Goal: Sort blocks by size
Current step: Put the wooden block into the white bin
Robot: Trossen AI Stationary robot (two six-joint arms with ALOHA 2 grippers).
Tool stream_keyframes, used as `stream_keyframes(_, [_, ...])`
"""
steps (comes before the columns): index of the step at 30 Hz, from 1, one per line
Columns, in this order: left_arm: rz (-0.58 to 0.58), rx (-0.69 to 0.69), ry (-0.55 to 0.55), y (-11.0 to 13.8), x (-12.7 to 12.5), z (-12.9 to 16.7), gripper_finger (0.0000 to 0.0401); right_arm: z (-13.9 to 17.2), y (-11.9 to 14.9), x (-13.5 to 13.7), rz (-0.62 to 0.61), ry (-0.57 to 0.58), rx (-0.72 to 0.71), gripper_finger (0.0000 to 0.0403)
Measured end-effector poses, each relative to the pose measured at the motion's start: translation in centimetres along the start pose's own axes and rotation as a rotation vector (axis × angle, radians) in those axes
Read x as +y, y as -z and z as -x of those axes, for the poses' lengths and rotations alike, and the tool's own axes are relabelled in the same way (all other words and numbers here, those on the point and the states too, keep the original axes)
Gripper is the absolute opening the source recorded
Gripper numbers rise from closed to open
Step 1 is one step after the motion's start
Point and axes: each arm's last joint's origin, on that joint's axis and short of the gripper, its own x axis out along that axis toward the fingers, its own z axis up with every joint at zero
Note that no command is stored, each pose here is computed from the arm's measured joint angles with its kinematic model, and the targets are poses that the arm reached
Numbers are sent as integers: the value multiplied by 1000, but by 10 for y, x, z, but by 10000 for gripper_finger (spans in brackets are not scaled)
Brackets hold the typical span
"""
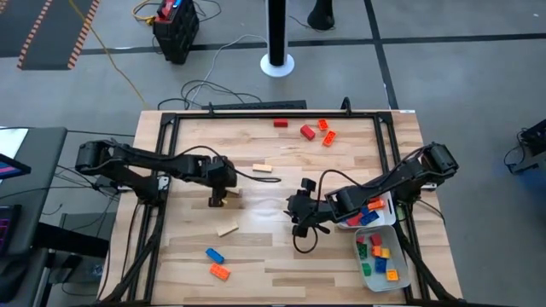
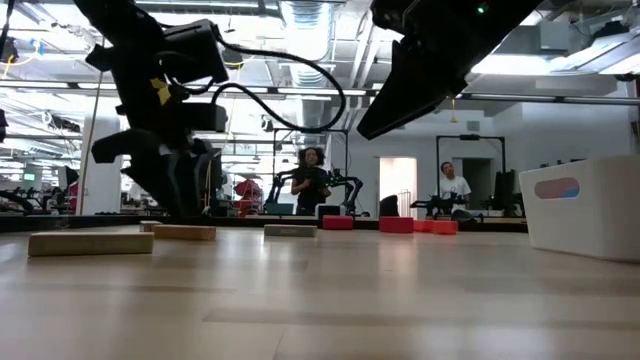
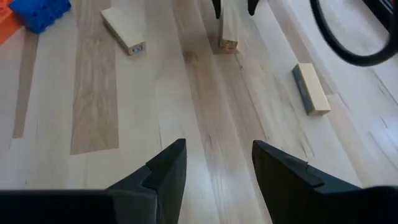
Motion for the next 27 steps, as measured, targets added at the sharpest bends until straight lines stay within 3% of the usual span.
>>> stream_keyframes(8, [57, -5, 10, 10, 4, -9, 214, 0, 0, 0, 0, 1, 0, 210])
stream_keyframes(16, [87, 72, 52, 16, 1, -29, 171, 0, -1, 0, 4, 0, -4, 210])
stream_keyframes(23, [60, 52, 28, 14, 1, -29, 100, 0, -1, 0, 5, 0, -5, 210])
stream_keyframes(27, [58, 8, 16, 11, 1, -23, 95, 6, 1, -1, 31, 1, 15, 210])
